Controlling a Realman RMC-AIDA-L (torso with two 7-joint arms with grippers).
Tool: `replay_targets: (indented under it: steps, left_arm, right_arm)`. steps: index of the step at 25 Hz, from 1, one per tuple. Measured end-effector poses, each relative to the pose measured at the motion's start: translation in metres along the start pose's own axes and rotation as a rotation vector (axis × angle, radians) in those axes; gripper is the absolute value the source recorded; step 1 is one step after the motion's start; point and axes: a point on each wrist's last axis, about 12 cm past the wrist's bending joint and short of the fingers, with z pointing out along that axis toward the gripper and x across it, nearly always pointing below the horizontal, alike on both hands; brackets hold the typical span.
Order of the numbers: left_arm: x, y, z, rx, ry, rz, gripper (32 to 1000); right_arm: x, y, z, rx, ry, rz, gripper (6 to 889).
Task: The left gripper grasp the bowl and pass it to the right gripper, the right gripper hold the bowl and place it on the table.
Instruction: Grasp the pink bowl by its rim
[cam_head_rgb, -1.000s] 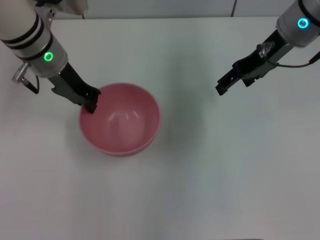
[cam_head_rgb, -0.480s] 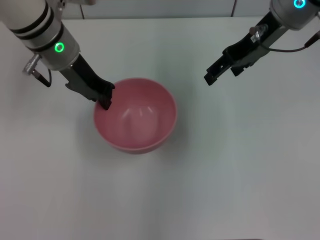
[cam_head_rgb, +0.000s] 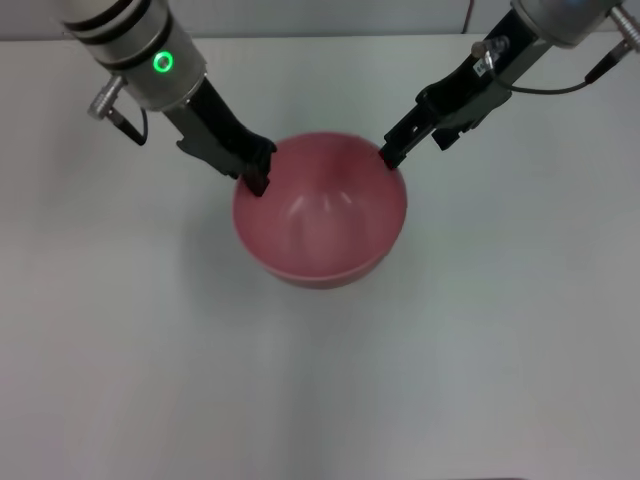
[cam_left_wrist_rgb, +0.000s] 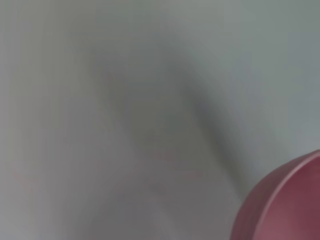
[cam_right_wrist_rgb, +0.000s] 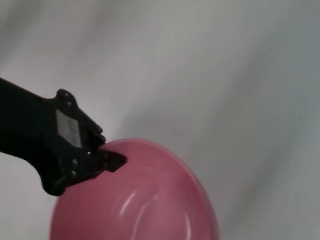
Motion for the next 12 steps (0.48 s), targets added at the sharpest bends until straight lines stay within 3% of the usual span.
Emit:
replay_targets:
  steps: [7,12]
  left_arm:
    - [-0.0150,-0.017,-0.006,0.013,-0.025,0.052,49]
    - [-0.0181,-0.020,-0.007,0.014,-0.033,0.063,50]
  right_arm:
    - [0.000,0.002,0.001,-0.006,0.008,0.003,876]
    - [0.001,0.005,0.003,-0.013,0.017,-0.001,876]
